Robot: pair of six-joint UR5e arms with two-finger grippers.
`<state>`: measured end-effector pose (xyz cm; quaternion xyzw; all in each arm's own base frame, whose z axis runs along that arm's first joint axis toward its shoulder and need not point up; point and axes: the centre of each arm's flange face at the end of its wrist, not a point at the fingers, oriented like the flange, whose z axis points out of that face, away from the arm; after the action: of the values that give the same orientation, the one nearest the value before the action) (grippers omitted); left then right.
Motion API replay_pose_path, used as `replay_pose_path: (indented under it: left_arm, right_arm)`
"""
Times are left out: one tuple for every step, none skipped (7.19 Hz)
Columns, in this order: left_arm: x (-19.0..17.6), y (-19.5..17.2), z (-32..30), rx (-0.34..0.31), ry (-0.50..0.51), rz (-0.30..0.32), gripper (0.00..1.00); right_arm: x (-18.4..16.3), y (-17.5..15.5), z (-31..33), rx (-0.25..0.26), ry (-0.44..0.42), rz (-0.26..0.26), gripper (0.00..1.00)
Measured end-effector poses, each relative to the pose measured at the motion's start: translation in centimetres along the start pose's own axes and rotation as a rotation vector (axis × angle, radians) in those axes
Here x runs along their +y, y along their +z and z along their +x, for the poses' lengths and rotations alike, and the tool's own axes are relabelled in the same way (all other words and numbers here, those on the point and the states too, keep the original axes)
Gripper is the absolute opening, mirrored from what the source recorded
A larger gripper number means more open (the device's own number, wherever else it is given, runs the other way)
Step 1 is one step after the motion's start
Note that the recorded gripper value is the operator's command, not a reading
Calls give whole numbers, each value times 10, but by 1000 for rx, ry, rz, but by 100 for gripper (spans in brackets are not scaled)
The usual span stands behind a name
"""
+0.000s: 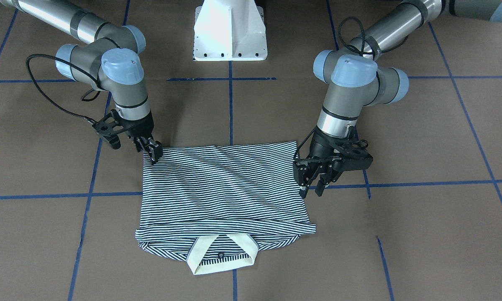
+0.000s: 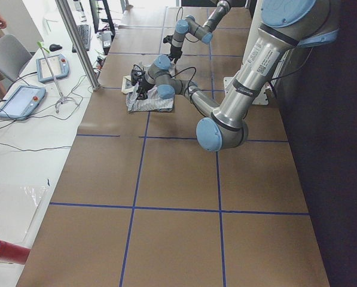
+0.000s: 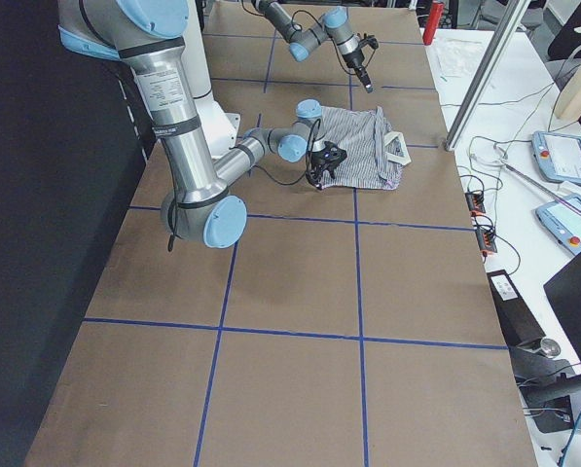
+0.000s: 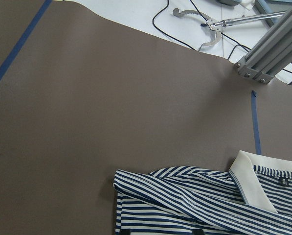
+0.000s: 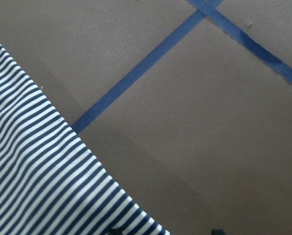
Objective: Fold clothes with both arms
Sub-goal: 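Move the right gripper to the folded edge nearest the robot and grasp it, then drag the folded edge toward the robot with the right gripper, rotating the shirt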
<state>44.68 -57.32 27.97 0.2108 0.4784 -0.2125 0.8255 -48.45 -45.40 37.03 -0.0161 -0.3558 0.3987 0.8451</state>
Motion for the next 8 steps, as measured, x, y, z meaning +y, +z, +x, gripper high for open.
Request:
replay_pose_path:
  left_arm:
    - [0, 0, 0, -1, 0, 0, 52]
    - [0, 0, 0, 0, 0, 0, 52]
    - [0, 0, 0, 1, 0, 0, 52]
    - [0, -1, 0, 1, 0, 0, 52]
    - [0, -2, 1, 3, 0, 0, 52]
    - [0, -3, 2, 6, 1, 0, 52]
    - [0, -5, 3, 11, 1, -1, 53]
    - [2, -9, 7, 21, -6, -3, 53]
  right_arm:
    - [3, 1, 1, 3, -3, -3, 42]
    - [4, 1, 2, 4, -3, -5, 6]
    - [4, 1, 3, 5, -2, -7, 0]
    - [5, 0, 3, 4, -2, -9, 0]
    - [6, -4, 3, -2, -2, -14, 0]
    - [6, -9, 4, -10, -2, -18, 0]
    - [8, -16, 9, -18, -5, -27, 0]
    - [19, -32, 25, -29, -20, -51, 0]
